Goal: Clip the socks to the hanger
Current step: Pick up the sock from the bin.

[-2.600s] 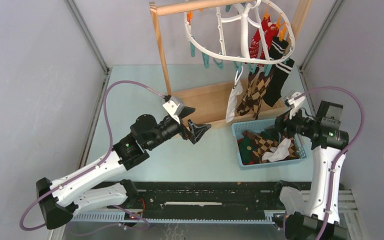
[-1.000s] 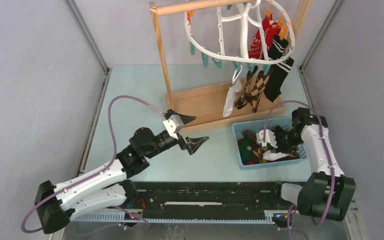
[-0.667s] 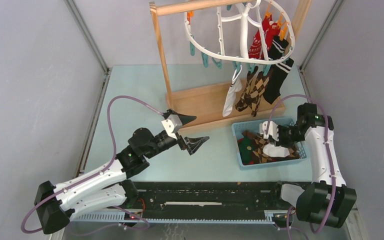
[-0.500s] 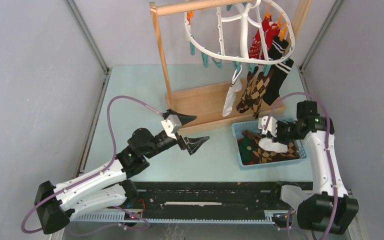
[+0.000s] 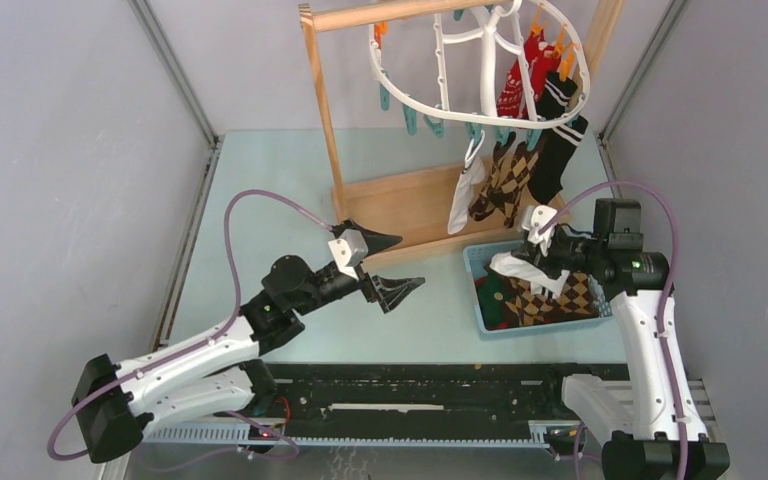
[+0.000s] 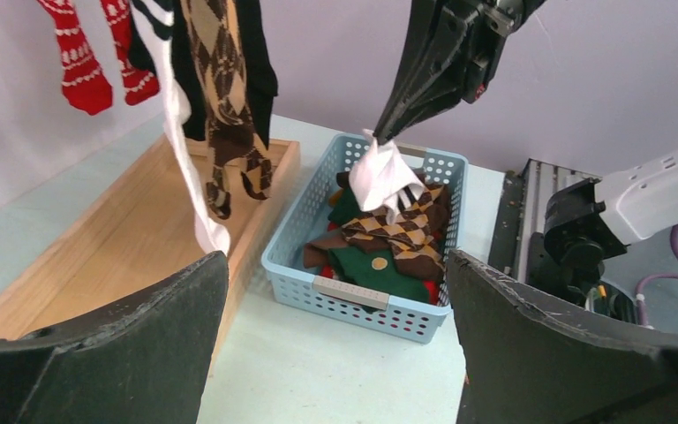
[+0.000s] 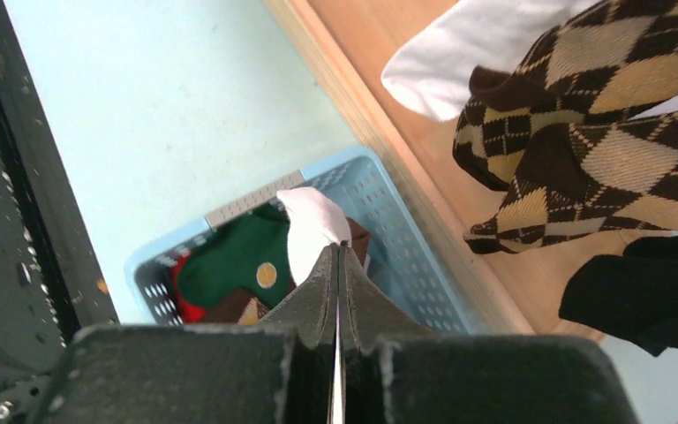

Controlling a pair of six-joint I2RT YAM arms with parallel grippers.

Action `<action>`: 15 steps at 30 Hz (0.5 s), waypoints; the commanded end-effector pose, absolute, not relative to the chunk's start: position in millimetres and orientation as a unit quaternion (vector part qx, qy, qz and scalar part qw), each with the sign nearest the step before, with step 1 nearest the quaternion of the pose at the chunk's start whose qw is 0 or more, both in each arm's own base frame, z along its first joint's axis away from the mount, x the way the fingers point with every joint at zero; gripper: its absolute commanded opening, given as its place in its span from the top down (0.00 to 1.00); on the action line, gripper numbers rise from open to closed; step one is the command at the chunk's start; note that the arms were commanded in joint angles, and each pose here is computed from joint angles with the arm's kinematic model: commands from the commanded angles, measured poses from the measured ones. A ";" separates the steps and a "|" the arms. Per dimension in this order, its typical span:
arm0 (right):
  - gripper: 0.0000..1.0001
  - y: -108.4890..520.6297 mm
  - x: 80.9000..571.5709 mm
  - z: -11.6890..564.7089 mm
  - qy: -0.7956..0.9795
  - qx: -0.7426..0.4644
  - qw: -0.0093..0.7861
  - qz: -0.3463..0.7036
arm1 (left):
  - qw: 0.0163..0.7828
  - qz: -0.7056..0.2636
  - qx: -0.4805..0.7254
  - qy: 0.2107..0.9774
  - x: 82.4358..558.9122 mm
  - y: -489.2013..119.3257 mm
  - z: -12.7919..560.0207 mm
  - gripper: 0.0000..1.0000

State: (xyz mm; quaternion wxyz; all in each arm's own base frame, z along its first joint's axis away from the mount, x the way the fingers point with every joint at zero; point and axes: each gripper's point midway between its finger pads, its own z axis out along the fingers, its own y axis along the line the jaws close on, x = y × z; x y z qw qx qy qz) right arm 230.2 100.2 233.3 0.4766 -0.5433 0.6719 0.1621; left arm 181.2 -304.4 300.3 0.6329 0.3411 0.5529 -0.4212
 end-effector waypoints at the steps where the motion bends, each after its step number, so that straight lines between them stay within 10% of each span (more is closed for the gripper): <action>1: 1.00 126.2 226.1 282.7 0.636 -0.509 0.538 0.219 | 0.621 -0.458 0.344 0.535 174.6 -315.4 301.1 0.04; 15: 1.00 169.3 212.5 322.7 0.606 -0.465 0.552 0.335 | 0.603 -0.509 0.355 0.501 181.5 -378.3 294.4 0.06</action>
